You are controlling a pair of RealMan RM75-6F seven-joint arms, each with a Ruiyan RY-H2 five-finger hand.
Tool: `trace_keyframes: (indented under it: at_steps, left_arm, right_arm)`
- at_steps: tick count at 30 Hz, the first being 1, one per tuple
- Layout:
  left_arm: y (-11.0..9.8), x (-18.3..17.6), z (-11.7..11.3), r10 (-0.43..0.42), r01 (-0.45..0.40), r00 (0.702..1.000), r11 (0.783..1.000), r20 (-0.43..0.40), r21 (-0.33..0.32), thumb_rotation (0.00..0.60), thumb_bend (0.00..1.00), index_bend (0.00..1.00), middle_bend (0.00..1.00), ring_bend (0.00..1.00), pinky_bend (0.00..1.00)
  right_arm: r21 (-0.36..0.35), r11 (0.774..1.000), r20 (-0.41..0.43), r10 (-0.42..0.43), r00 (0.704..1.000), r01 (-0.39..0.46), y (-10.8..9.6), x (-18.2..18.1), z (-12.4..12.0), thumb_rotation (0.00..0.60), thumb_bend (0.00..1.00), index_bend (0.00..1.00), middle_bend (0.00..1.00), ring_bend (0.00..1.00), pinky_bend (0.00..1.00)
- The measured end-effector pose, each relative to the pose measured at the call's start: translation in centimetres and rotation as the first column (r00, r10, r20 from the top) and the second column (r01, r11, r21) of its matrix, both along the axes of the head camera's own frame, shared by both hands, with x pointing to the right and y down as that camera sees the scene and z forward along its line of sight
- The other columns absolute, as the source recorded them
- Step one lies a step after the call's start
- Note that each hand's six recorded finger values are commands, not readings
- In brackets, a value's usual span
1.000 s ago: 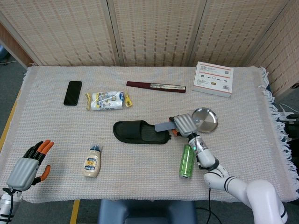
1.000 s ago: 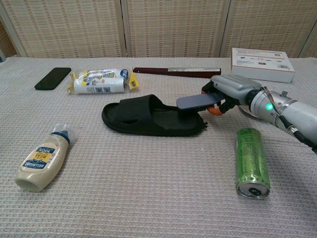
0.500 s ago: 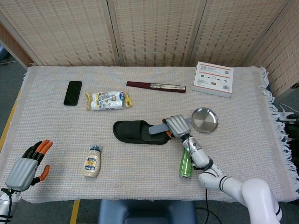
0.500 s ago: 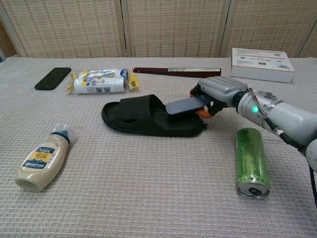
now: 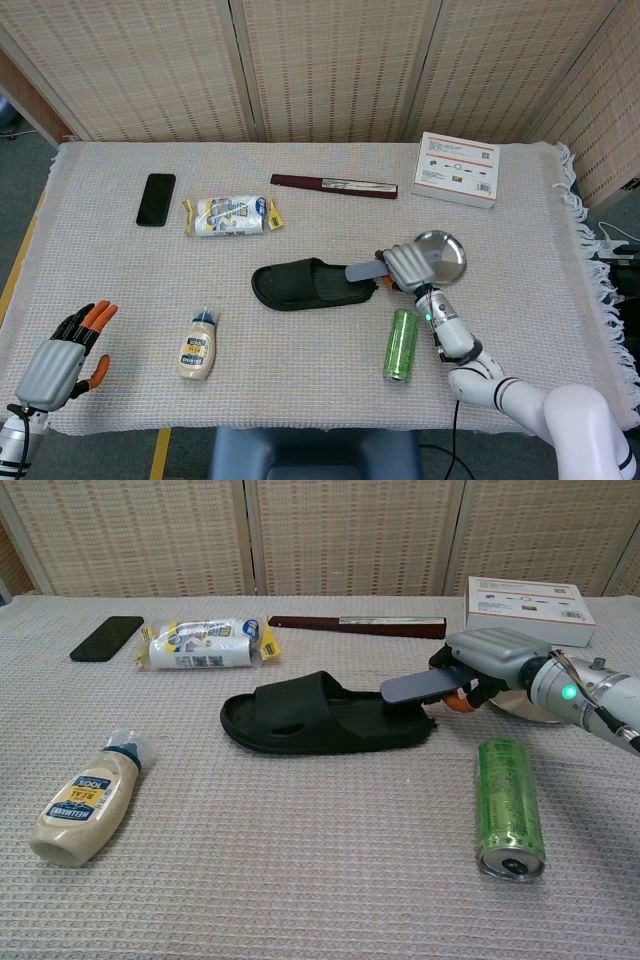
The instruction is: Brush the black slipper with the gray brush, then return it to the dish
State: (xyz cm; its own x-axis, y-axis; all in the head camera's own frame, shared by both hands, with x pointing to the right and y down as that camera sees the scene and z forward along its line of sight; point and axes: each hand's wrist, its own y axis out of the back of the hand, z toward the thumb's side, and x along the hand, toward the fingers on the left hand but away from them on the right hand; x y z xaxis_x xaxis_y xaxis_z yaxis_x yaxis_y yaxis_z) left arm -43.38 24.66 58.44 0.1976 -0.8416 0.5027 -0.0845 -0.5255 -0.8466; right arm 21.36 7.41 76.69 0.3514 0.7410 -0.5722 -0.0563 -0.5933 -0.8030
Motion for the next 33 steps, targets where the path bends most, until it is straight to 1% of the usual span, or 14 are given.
trace_keyframes:
  at_steps: [5,8,11,13,16,20,27,33]
  left_arm:
    - [0.0,0.1,0.0,0.004,-0.004,1.000,1.000,0.000,0.001,0.600,0.54,0.00,0.00,0.00,0.15]
    - [0.0,0.1,-0.1,0.004,-0.004,1.000,1.000,-0.001,0.005,0.600,0.54,0.00,0.00,0.00,0.15]
    - [0.1,0.1,-0.2,0.005,-0.005,1.000,1.000,0.000,0.007,0.600,0.54,0.00,0.00,0.00,0.15]
    - [0.2,0.1,-0.1,0.007,-0.007,1.000,1.000,0.001,0.006,0.600,0.54,0.00,0.00,0.00,0.15]
    - [0.3,0.2,-0.1,0.011,-0.011,1.000,1.000,0.002,0.004,0.600,0.54,0.00,0.00,0.00,0.15]
    - [0.4,0.5,0.1,0.021,-0.021,1.000,1.000,0.005,-0.004,0.600,0.54,0.00,0.00,0.00,0.15]
    - [0.6,0.9,0.8,0.028,-0.028,1.000,0.999,0.009,-0.025,0.600,0.54,0.00,0.00,0.00,0.15]
    - [0.6,1.1,1.4,0.029,-0.029,1.000,0.998,0.007,-0.051,0.600,0.54,0.00,0.00,0.00,0.15]
  right_arm:
    - [0.002,1.000,0.080,0.022,0.997,-0.022,-0.2,-1.4,-1.1,0.600,0.52,0.89,0.57,0.51,0.87]
    - [0.020,0.999,0.133,0.036,0.990,-0.039,-0.7,-2.2,-2.1,0.600,0.52,0.89,0.57,0.51,0.87]
    - [0.039,0.998,0.140,0.045,0.989,-0.051,-1.3,-1.6,-2.9,0.600,0.53,0.89,0.57,0.51,0.87]
    - [0.053,0.997,0.124,0.052,0.991,-0.059,-1.6,-0.7,-3.2,0.600,0.53,0.89,0.57,0.51,0.87]
    - [0.083,0.994,0.080,0.071,0.994,-0.077,-2.0,1.8,-3.6,0.600,0.53,0.89,0.57,0.51,0.87]
    - [0.107,0.986,0.016,0.126,0.992,-0.127,-2.1,6.0,-3.7,0.600,0.53,0.89,0.57,0.51,0.87]
    - [0.092,0.967,-0.026,0.241,0.970,-0.238,-1.7,11.9,-3.0,0.600,0.52,0.89,0.57,0.51,0.87]
    - [0.071,0.962,-0.110,0.269,0.957,-0.263,-1.0,15.1,-1.4,0.600,0.53,0.89,0.57,0.51,0.87]
